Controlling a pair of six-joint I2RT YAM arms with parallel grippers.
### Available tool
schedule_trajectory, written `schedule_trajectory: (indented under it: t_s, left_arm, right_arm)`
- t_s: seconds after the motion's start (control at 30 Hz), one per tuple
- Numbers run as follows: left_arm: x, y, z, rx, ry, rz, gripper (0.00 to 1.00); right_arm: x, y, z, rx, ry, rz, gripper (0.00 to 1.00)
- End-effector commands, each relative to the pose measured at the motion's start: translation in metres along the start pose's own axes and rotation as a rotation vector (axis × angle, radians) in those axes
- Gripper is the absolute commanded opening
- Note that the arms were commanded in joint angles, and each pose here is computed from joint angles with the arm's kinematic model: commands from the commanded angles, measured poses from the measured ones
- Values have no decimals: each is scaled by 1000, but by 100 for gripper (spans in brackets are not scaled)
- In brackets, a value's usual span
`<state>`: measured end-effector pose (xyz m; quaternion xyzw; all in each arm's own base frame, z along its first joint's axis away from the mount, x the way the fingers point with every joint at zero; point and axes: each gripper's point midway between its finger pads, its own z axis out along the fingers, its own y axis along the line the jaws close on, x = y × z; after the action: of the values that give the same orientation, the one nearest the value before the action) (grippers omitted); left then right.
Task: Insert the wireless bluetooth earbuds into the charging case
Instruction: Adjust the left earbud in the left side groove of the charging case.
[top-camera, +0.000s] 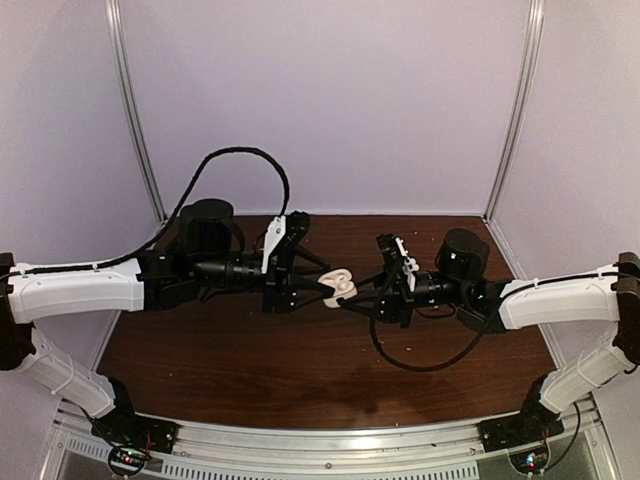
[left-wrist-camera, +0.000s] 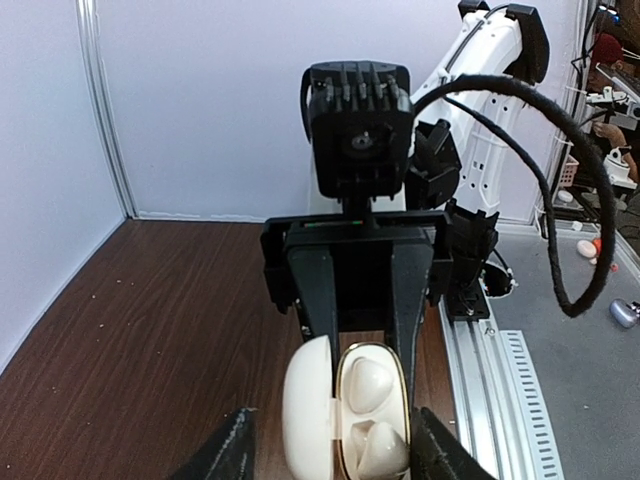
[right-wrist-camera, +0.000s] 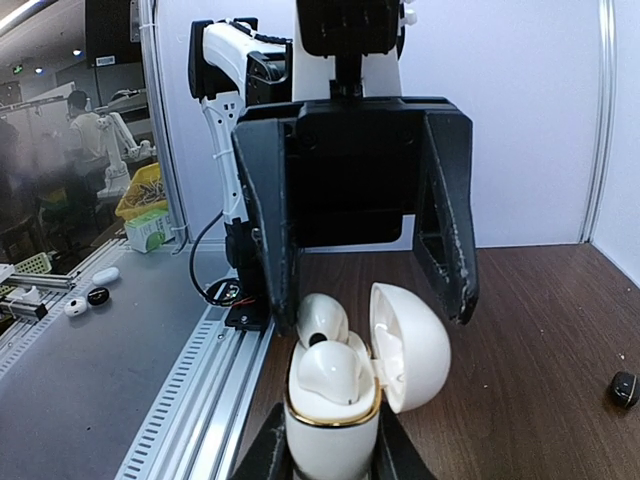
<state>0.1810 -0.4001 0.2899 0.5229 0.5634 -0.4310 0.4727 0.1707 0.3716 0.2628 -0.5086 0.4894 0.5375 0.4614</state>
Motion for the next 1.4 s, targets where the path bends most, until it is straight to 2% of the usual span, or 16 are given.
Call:
schedule_trajectory:
  t_s: [0.0, 0.27, 0.4, 0.43, 0.6, 0.8, 1.17, 1.37]
  left_arm:
    - [-15, -3, -2, 25, -55, 38, 56]
    - [-30, 1, -18, -42, -115, 48, 75]
    - [-41, 5, -31, -107, -156, 46, 95]
    - [-43, 6, -34, -118, -170, 45, 97]
    - [-42, 0, -38, -100, -180, 55, 98]
    - [-35, 7, -25, -94, -130, 31, 98]
    - [-21, 42, -13, -245, -75, -67, 98]
    - [-17, 35, -12, -210, -72, -38, 98]
  right_arm:
    - [-21, 8, 3, -38, -53, -46, 0]
    - [-19, 5, 2, -25, -51, -44, 0]
    - [-22, 5, 1, -14, -56, -46, 0]
    - [-23, 5, 0, -11, -56, -49, 0]
    - [-23, 5, 0, -7, -49, -53, 0]
    - [-21, 4, 1, -7, -48, -48, 0]
    - [-22, 6, 1, -12, -50, -49, 0]
    - [-22, 5, 1, -8, -51, -50, 0]
